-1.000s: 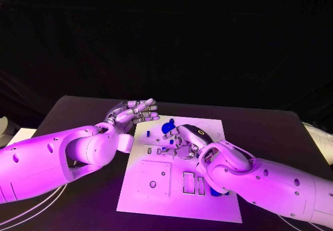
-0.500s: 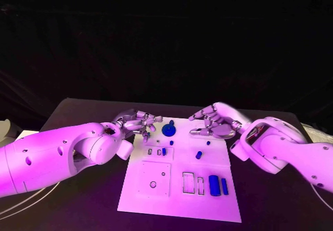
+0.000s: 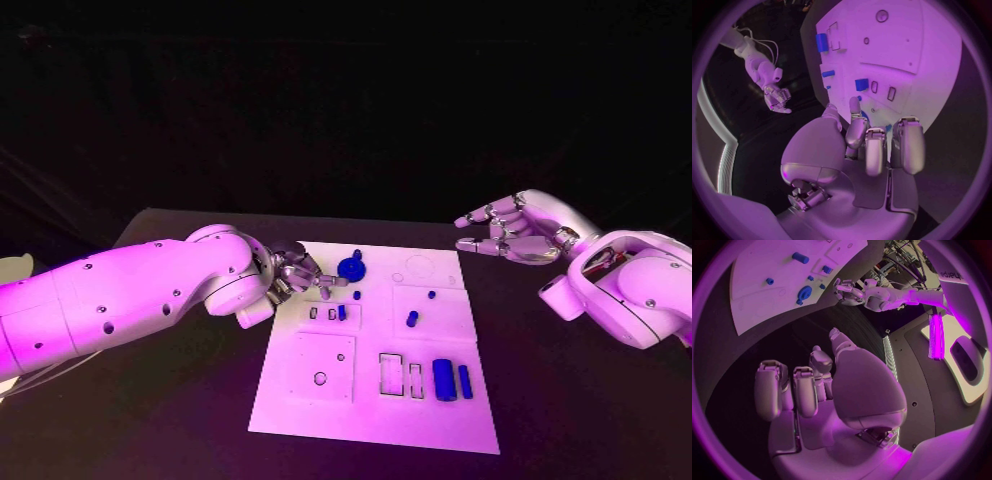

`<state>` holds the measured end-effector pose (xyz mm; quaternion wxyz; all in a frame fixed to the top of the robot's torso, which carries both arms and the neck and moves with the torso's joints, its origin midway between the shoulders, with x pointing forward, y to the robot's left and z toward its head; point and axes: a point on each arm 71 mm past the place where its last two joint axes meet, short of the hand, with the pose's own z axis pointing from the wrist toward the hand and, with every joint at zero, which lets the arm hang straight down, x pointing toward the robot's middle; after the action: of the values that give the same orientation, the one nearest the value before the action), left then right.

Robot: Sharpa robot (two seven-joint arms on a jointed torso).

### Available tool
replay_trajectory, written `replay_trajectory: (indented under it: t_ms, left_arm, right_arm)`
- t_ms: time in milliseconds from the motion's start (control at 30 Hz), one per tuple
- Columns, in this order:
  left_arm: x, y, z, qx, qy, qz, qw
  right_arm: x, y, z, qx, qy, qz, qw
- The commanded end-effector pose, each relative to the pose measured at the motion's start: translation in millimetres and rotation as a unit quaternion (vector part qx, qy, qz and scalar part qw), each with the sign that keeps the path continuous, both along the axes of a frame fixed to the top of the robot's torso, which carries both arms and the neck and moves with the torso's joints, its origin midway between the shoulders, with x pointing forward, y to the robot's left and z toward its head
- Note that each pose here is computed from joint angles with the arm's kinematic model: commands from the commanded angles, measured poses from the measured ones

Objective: Assemble the parts on the task board

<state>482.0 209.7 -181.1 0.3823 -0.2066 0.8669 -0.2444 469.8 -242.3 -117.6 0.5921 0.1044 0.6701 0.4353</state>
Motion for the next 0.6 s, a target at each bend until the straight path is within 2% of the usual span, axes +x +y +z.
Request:
replay_trajectory:
  t_ms: [33, 100, 333, 600]
  left_arm:
    - [3.5, 2.0, -2.0, 0.136, 0.02, -0.032, 0.99]
    - [8.0, -3.0, -0.1, 0.151, 0.022, -0.039, 0.988]
    - [14.9, -16.4, 3.6, 0.164, 0.022, -0.051, 0.985]
    - [22.4, -31.3, 3.1, 0.171, 0.039, -0.071, 0.982]
  right_arm:
    - [1.1, -3.8, -1.3, 0.004, 0.008, -0.006, 1.0]
    - [1.8, -5.4, -2.5, 0.003, 0.011, -0.011, 1.0]
    - [3.3, -6.6, -5.2, 0.002, 0.017, -0.018, 1.0]
    - [5.8, -5.1, -8.5, 0.0, 0.022, -0.022, 1.0]
